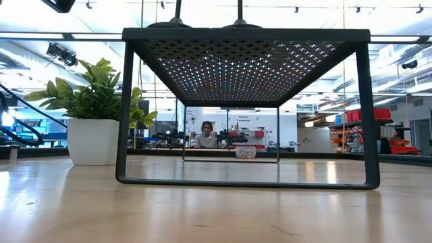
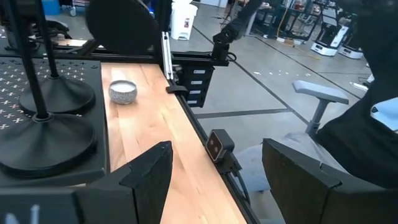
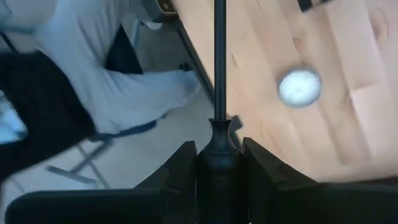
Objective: Pick & Place candle stick holders
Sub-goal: Put the black candlestick on the shelf
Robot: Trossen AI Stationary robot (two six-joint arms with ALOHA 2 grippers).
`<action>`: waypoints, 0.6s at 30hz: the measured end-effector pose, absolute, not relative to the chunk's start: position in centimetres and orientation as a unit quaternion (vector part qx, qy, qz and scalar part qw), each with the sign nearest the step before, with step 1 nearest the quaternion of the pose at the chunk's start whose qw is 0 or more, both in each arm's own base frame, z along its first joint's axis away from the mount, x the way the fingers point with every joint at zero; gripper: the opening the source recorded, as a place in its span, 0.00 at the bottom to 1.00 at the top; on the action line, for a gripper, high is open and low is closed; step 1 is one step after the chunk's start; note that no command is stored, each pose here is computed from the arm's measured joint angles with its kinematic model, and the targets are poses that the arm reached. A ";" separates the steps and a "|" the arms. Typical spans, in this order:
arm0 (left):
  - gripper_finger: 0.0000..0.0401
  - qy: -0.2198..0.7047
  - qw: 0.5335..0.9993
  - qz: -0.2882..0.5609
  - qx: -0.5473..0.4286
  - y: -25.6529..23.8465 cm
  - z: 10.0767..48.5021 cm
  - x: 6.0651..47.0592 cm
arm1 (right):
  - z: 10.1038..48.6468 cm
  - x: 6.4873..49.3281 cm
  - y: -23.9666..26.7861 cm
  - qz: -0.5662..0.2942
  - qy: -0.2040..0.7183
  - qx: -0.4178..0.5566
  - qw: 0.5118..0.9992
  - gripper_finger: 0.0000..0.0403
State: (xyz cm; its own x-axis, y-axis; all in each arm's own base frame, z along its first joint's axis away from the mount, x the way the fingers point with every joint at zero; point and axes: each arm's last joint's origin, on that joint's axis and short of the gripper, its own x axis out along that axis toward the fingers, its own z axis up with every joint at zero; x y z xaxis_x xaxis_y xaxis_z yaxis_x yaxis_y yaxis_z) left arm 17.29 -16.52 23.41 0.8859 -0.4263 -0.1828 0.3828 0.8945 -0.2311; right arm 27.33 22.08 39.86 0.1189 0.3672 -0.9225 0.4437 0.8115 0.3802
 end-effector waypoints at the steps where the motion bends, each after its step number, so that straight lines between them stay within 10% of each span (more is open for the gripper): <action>1: 0.62 0.115 0.966 -0.209 -0.094 -16.6 23.4 17.2 | 40.2 27.1 21.9 -0.036 0.660 0.320 0.679 0.22; 18: 0.62 0.115 0.966 -0.210 -0.093 -16.7 23.4 17.1 | 39.3 22.2 18.6 -0.129 0.723 0.415 0.536 0.22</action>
State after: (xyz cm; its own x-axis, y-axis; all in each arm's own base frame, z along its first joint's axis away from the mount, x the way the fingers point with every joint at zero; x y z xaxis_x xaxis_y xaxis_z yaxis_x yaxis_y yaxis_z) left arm 17.15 -16.66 23.41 0.8850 -0.4283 -0.1828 0.3853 0.8939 -0.2290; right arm 22.20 18.59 39.26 -0.0800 0.4626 -0.8830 0.7392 0.6218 0.2588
